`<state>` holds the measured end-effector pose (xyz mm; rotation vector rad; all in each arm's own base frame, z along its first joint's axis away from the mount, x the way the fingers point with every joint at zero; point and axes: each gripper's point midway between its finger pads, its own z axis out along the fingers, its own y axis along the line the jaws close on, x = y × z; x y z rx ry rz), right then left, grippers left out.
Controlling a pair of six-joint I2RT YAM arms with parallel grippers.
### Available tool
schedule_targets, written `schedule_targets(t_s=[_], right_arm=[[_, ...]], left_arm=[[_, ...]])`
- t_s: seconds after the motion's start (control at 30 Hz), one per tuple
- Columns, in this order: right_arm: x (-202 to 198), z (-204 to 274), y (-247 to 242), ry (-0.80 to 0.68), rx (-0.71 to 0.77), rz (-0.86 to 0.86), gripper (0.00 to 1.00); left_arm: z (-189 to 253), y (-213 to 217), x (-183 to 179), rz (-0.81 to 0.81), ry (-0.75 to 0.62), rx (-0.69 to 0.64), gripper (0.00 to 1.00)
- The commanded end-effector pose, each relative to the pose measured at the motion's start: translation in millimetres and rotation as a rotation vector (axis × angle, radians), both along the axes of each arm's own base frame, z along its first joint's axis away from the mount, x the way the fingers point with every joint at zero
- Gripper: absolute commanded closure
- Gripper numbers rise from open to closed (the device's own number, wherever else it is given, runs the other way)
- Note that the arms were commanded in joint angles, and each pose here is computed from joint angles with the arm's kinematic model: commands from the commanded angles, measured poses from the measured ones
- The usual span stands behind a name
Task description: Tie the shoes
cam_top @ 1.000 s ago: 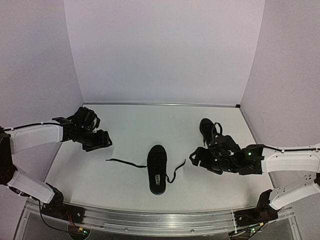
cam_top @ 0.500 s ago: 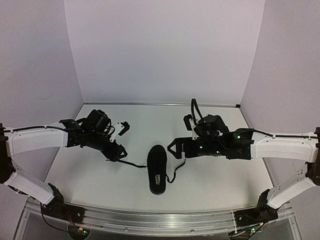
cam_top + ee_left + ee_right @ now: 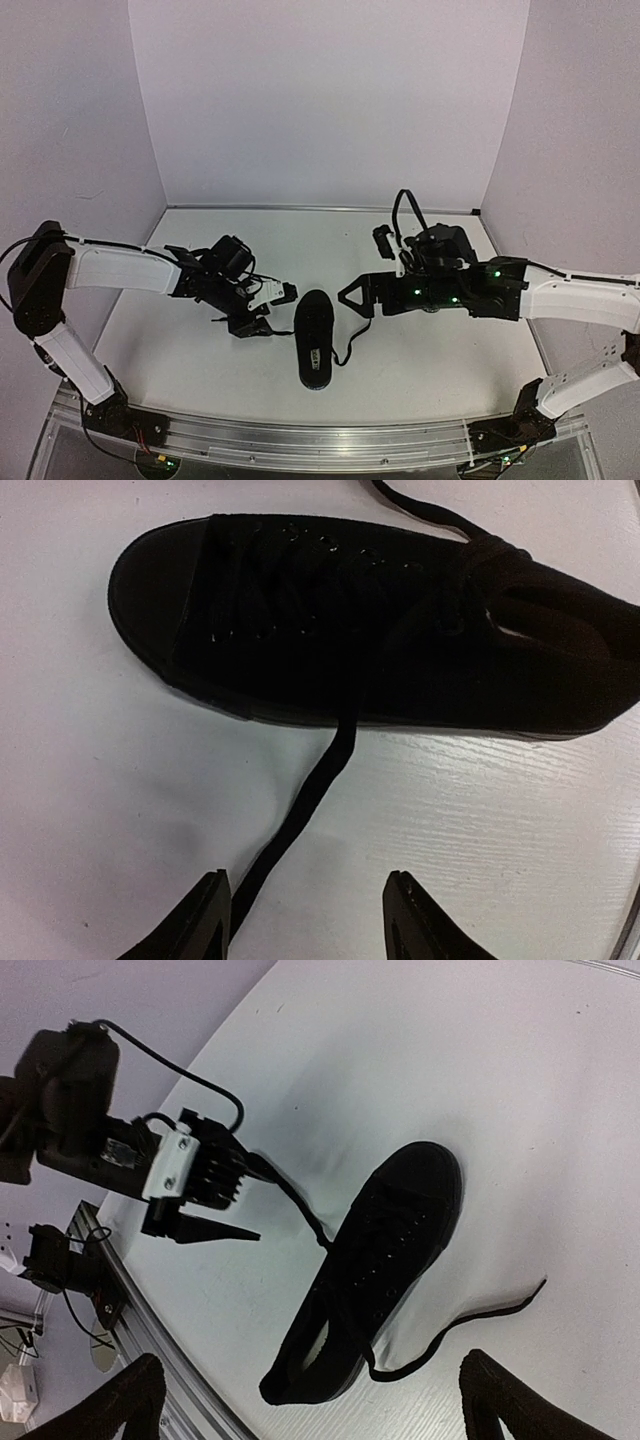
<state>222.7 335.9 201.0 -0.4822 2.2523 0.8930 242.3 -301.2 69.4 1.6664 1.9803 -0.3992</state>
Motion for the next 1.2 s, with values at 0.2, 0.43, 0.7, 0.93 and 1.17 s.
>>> schedule_targets(t_s=[0.2, 0.43, 0.7, 0.93, 1.17], right_arm=[[7.6, 13.1, -24.6, 0.005, 0.087, -0.051, 0.02], [10.5, 6.5, -30.1, 0.021, 0.086, -0.056, 0.02], [14.3, 2.3, -35.4, 0.032, 0.084, -0.065, 0.02], [17.1, -1.4, -29.8, 0.042, 0.083, -0.045, 0.02], [14.7, -16.8, -6.9, 0.094, 0.108, 0.040, 0.16]], left_arm=[[-20.7, -31.5, 9.0, -0.182, -0.027, 0.036, 0.54], [-40.3, -34.7, 13.8, -0.206, -0.016, 0.073, 0.62], [-49.7, -32.2, 16.6, -0.204, -0.015, 0.106, 0.85], [-0.4, -49.9, 7.6, -0.180, -0.044, -0.043, 1.00], [50.5, -71.4, -8.3, -0.151, -0.083, -0.284, 1.00]])
